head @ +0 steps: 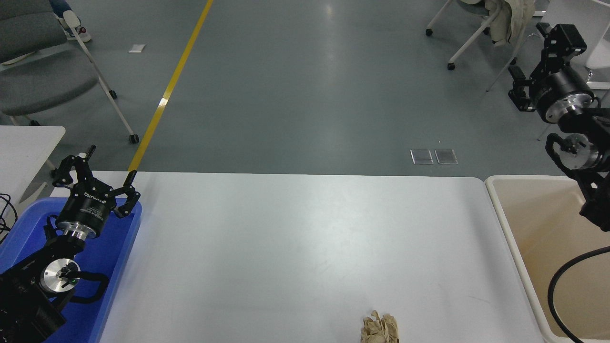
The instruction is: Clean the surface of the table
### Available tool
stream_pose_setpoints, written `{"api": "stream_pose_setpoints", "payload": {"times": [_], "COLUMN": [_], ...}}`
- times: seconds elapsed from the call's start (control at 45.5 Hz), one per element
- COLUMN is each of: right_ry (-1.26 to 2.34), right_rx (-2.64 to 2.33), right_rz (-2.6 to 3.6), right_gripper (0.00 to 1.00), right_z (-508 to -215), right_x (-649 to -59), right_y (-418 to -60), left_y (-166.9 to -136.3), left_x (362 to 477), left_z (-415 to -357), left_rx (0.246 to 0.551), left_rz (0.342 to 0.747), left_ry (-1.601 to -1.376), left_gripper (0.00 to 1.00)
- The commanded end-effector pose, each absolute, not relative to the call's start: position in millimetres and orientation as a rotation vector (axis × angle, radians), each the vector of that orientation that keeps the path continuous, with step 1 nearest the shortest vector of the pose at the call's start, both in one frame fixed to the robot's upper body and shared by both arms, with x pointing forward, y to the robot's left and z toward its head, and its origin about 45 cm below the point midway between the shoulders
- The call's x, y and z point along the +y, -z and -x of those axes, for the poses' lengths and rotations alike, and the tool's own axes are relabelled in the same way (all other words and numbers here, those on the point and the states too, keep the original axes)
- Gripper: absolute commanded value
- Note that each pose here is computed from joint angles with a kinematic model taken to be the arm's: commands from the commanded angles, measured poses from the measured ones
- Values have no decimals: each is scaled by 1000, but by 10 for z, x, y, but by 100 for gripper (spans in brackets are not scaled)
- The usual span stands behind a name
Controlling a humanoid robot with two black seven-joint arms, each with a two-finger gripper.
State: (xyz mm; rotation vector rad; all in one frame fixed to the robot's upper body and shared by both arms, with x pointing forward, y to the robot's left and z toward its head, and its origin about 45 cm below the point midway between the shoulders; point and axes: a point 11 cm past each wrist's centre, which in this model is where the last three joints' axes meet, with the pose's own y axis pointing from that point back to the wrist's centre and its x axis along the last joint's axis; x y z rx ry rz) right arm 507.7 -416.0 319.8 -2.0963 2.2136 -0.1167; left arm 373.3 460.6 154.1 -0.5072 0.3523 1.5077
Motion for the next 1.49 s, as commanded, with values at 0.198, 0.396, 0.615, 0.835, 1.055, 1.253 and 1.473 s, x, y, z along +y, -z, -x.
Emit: {"api": "stream_pose_setpoints", "payload": {"times": [0.198,0.396,0.615,0.835,1.055,1.253,1.473], "right_ry": [205,174,4,-197,-216,-181,156], "right_rx": [2263,2254,2245,2268,2262,2263,2281], "right_rz": [2264,2193,1989,1874,1845,1858,2116], "right_gripper": [99,99,99,99,99,99,99], "right_z": [-5035,-5010,-4825,-4575,-4505,-4547,-4804], "right_x": [-4157,-4213,-4327,-4312,-4288,-4316,-4405], "right_y": [-3053,-3052,-2675,-2093,-1970,-2070,-2751], "left_y": [-1537,-1543,-1543,-1543,-1543,-1539,-1541], "left_x": [4597,4607,4607,4607,4607,4600,4611], "left_z": [-3734,-3733,-3733,-3733,-3733,-3734,-3732], "left_rx": [354,352,352,352,352,353,352], "left_rz": [507,507,507,507,507,508,506], "left_ry": [-1505,-1508,-1508,-1508,-1508,-1507,-1509], "left_gripper": [100,100,100,100,100,100,100]}}
